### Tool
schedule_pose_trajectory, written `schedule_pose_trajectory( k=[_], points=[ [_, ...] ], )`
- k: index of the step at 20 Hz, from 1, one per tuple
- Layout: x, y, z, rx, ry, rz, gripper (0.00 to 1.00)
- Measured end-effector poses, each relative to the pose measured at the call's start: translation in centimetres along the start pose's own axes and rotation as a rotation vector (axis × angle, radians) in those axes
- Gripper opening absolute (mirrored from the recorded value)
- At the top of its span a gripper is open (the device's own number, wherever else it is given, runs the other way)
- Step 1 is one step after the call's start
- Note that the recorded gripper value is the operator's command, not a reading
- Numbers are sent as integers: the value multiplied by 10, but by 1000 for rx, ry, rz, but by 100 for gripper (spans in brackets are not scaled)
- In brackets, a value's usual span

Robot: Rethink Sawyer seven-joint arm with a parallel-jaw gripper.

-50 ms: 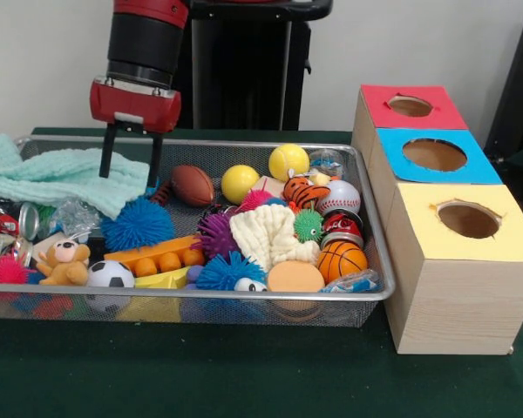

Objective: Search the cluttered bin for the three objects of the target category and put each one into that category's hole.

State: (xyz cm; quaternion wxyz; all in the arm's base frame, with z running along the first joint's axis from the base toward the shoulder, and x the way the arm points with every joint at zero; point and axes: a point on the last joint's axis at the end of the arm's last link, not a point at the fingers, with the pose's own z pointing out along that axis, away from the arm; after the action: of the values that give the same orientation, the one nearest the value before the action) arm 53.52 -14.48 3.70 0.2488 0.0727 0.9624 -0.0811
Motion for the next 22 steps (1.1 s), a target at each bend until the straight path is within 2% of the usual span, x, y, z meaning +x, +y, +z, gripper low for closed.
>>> schedule_pose_trajectory(
  k=[14,22],
  points=[
    [-1,39,2,-27,11,29,100],
    [5,78,9,-55,9,50,100]
  ],
)
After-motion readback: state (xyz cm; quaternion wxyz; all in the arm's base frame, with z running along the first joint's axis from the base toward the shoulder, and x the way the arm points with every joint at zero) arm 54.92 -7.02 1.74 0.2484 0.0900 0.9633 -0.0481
